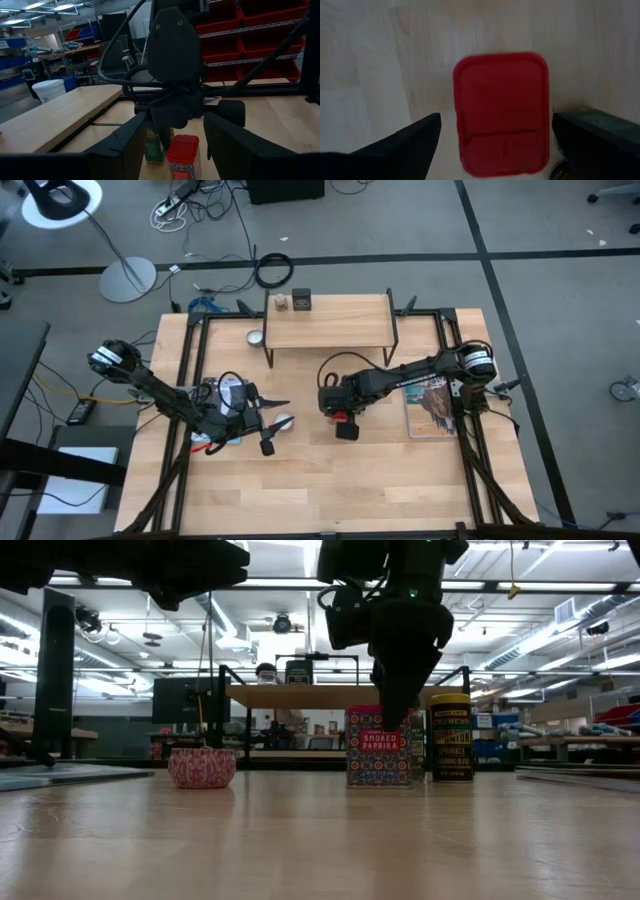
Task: Shelf spices
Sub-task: Put the red seasoning can on the shelf
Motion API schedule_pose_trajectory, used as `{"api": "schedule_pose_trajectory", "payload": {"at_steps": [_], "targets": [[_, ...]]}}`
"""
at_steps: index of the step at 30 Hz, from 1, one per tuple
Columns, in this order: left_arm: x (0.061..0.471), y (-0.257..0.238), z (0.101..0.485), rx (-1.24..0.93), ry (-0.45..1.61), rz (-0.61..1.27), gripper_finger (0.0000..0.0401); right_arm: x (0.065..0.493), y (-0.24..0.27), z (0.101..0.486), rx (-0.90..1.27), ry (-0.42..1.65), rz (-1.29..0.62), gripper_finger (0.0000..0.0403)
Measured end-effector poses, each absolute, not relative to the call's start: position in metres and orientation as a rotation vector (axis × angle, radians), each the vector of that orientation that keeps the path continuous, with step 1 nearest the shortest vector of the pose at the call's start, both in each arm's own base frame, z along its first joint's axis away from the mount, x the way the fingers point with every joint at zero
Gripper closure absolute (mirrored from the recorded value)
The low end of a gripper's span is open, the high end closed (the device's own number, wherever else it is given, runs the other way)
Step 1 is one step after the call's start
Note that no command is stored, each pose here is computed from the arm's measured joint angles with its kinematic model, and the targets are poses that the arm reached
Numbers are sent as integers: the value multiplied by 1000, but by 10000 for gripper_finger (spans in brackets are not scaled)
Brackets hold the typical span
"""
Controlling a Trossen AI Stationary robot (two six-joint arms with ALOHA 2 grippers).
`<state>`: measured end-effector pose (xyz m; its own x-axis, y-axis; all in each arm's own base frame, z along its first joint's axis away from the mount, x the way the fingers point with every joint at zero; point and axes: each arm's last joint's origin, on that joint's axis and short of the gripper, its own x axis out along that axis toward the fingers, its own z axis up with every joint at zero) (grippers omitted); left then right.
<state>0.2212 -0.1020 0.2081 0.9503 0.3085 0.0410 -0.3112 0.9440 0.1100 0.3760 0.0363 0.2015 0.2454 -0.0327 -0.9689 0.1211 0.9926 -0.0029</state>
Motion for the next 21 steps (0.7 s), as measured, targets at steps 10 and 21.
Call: {"api": "schedule_pose_trajectory", "payload": {"at_steps": [10,21], "targets": [[221,-102,208,118,-21,316,199,375,37,197,87,1324,-46,106],[221,-102,206,125,-5,315,199,375,38,197,106,1328,-12,188]]}}
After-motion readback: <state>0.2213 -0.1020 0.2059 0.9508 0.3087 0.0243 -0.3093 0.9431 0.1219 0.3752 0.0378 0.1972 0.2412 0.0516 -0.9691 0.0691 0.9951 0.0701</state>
